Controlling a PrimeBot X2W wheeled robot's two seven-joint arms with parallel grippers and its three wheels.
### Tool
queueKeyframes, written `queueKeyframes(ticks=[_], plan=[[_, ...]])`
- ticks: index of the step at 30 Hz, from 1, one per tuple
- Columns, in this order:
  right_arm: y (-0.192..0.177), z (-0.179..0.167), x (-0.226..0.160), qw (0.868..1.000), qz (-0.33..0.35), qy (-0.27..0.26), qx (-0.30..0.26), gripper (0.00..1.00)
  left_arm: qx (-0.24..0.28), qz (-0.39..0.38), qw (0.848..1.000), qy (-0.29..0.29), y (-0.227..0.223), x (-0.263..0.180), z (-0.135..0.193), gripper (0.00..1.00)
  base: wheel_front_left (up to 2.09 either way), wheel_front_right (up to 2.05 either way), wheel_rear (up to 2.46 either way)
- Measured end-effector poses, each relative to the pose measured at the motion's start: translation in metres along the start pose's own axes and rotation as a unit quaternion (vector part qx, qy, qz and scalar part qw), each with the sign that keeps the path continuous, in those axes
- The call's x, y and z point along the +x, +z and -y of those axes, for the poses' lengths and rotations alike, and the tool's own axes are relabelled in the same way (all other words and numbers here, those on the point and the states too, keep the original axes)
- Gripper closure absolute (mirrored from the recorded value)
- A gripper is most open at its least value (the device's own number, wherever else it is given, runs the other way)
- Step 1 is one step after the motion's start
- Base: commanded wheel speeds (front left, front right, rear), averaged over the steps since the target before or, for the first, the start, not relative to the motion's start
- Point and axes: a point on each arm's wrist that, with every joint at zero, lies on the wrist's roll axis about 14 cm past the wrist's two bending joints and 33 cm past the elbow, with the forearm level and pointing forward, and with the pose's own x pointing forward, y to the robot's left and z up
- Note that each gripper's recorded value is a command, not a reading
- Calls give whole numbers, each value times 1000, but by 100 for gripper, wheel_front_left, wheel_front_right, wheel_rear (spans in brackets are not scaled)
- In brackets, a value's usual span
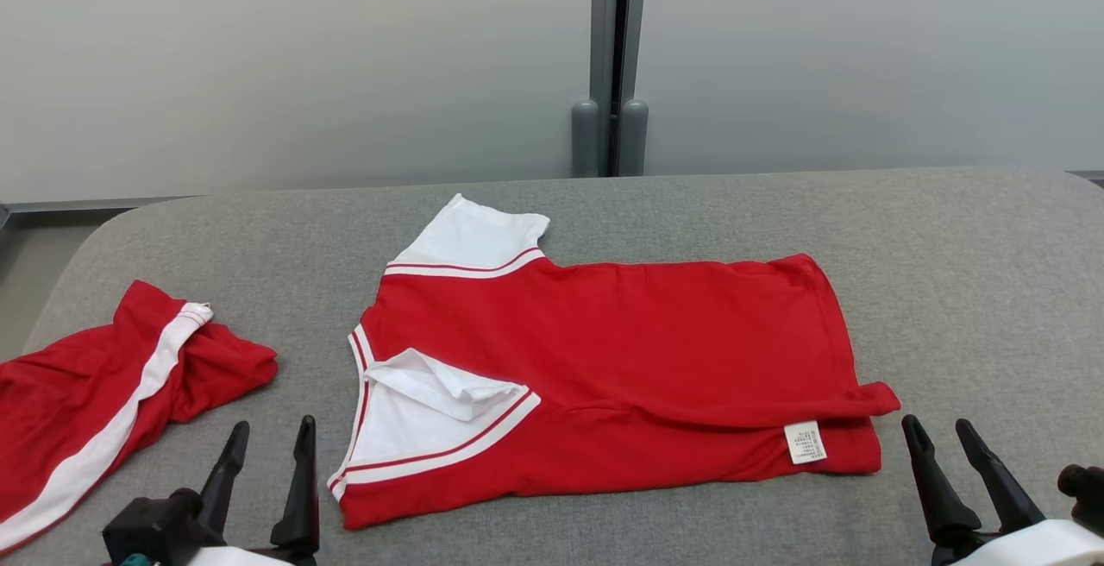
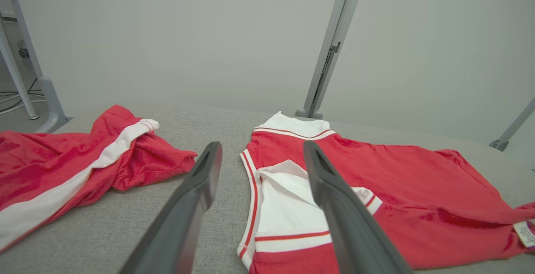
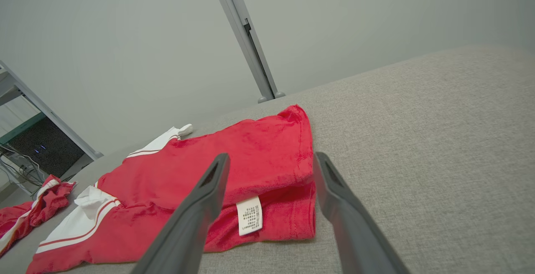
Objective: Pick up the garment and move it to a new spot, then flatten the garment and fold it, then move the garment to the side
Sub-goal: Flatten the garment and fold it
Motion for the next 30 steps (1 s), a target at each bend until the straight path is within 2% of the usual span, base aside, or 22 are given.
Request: queueKeyframes(ticks=[3,8,16,30], plan=[[-3,6,-2,1000,-9,-9,-2,0,3,-25,1000,-7,-12,-2,2,0,0,0,0],[-17,17,0,998,-53,-26,-10,0,7,-112,993,-18,-48,-6,5,0,0,0,0],[-55,24,7,986,-163,-41,-13,0,6,-197,980,-21,-79,-6,6,0,0,0,0],[-71,21,32,975,-218,-34,-17,0,0,-286,958,-33,-115,-4,6,0,0,0,0]])
